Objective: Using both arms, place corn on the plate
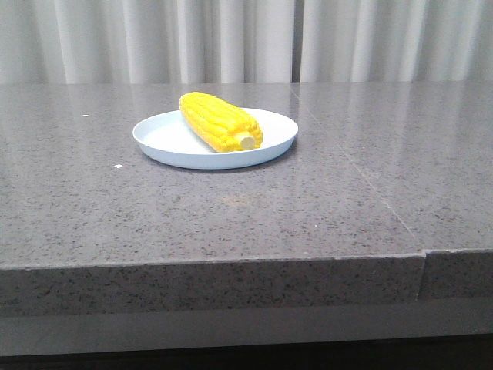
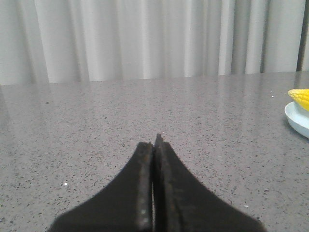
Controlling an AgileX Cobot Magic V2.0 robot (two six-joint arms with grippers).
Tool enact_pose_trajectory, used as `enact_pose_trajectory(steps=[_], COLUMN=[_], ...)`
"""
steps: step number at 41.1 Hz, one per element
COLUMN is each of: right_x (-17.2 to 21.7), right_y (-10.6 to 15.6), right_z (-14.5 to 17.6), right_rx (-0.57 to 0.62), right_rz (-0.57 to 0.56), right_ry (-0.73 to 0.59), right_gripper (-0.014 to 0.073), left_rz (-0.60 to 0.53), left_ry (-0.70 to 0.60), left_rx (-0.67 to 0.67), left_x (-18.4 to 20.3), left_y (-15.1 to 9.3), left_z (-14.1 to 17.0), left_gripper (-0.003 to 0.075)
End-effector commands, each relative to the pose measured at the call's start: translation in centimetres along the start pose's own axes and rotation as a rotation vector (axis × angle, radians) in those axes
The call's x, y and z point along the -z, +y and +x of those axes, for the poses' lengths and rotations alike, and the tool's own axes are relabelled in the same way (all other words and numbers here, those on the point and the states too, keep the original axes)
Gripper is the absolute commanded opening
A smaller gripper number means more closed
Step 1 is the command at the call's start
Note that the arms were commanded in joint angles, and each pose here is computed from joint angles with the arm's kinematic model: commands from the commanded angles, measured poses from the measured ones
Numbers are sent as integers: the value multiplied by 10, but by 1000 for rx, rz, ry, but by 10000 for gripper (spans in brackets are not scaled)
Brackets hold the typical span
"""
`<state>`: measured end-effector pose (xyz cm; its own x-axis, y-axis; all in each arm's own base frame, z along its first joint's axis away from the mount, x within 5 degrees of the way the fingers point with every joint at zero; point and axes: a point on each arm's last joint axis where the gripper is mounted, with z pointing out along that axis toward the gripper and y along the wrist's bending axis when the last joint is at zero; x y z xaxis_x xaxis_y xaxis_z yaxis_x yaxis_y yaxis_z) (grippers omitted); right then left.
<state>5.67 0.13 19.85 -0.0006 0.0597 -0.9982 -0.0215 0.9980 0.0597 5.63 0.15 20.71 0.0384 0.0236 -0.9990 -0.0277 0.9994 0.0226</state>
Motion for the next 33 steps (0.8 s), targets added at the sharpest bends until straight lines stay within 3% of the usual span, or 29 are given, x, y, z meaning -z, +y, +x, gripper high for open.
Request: enact_pose_trajectory(steps=[1,33], right_x=[3,3], right_y=[1,1], right_z=[-16,-20], right_rx=[21,-9], right_rz=[-6,-11], right_ry=[-140,-180], right_gripper=[-120,-120], left_rz=[-3,-3], left_ry=[-96,-96], left_rx=[8,8], left_x=[2,2], left_y=[0,0], left_z=[-8,-8], left_gripper=[-20,-20])
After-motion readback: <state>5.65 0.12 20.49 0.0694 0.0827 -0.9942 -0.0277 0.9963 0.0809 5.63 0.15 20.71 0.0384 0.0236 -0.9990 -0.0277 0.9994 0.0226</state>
